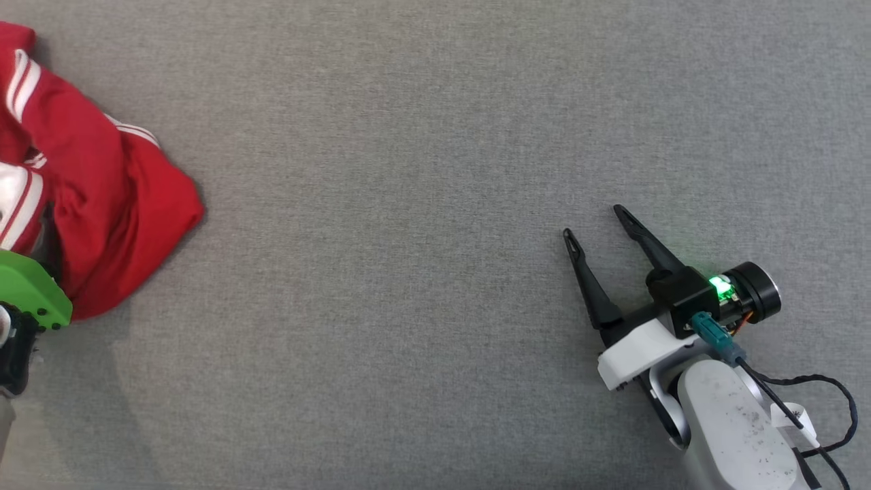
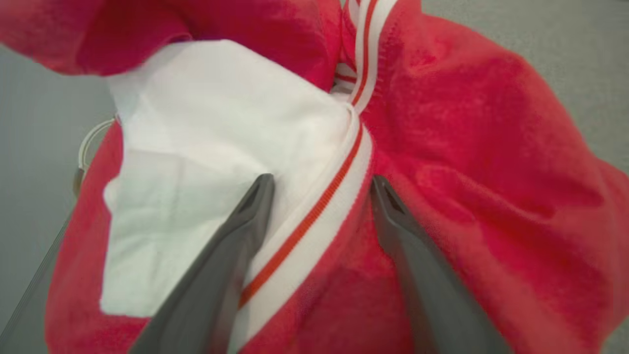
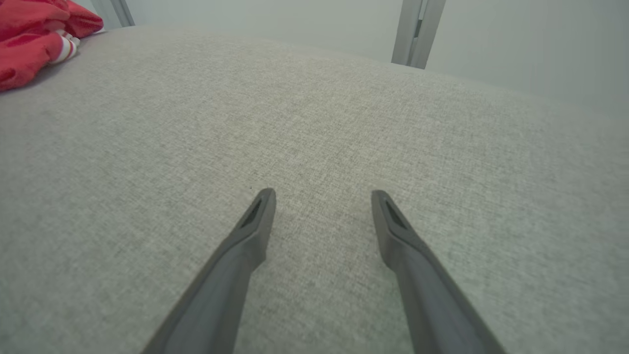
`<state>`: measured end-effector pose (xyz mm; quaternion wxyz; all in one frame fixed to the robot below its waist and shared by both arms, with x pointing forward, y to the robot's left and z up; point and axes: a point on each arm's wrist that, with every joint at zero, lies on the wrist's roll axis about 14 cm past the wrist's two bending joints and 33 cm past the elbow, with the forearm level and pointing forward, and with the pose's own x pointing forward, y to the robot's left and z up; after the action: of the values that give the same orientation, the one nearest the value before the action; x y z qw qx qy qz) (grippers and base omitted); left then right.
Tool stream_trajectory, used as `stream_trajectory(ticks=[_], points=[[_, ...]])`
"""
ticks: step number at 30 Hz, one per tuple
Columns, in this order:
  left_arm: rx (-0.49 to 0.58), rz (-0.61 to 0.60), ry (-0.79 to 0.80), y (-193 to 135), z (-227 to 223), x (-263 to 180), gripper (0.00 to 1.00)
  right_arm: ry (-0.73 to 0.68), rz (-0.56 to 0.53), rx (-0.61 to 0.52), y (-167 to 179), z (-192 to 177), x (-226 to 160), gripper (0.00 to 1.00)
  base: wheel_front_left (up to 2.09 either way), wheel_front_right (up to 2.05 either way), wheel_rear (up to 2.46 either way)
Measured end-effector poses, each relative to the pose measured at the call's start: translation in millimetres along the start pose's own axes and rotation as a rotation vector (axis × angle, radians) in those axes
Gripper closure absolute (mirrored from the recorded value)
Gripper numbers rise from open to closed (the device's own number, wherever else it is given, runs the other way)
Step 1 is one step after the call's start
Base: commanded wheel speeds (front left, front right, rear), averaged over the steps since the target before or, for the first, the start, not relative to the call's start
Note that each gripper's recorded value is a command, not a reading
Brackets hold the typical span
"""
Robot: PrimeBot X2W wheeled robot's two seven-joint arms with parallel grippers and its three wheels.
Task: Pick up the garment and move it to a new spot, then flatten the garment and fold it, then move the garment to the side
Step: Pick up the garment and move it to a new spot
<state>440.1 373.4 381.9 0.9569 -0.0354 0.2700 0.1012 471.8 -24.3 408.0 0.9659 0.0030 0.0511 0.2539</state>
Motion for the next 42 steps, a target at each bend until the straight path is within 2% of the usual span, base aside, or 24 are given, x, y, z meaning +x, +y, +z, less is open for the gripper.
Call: stream_trajectory(ticks=[4,5,6,10,14,20,24,30,35,42], points=[[-0.023,-0.017,0.117,-11.2,-29.5,9.1,0.0,0.015,-0.036,0.003,-12.5,-6.0,-5.6,0.0,0.0,0.0,0.0],[-0.028,-0.023,0.138,-14.1,-34.5,10.3,0.47,0.018,-0.043,0.003,-14.9,-6.7,-6.9,0.0,0.0,0.0,0.0],[-0.03,-0.028,0.15,-16.2,-37.2,10.8,1.0,0.019,-0.049,0.002,-16.9,-6.8,-8.0,0.0,0.0,0.0,0.0],[-0.034,-0.053,0.167,-24.1,-40.1,8.4,1.0,0.009,-0.06,0.003,-19.8,-1.8,-10.2,0.0,0.0,0.0,0.0],[0.003,-0.074,0.07,-26.3,-15.5,6.2,1.0,-0.015,-0.064,0.008,-19.1,9.6,-12.5,0.0,0.0,0.0,0.0],[0.018,-0.11,-0.231,-34.0,82.5,1.4,1.0,-0.039,-0.094,0.031,-21.9,23.8,-27.8,0.0,0.0,0.0,0.0],[0.036,-0.181,-0.396,-57.1,147.9,-14.1,1.0,-0.059,-0.131,0.053,-27.1,34.1,-44.8,0.0,0.0,0.0,0.0],[0.084,-0.35,-0.586,-120.8,211.0,-45.5,1.0,-0.073,-0.192,0.077,-35.4,42.3,-75.1,0.0,0.0,0.0,0.0],[0.113,-0.536,-0.655,-198.6,224.3,-63.9,1.0,-0.076,-0.235,0.082,-40.9,44.8,-98.1,0.0,0.0,0.0,0.0],[0.11,-0.821,-0.692,-314.1,218.9,-98.7,1.0,-0.102,-0.306,0.059,-55.4,56.0,-125.4,0.0,0.0,0.0,0.0]])
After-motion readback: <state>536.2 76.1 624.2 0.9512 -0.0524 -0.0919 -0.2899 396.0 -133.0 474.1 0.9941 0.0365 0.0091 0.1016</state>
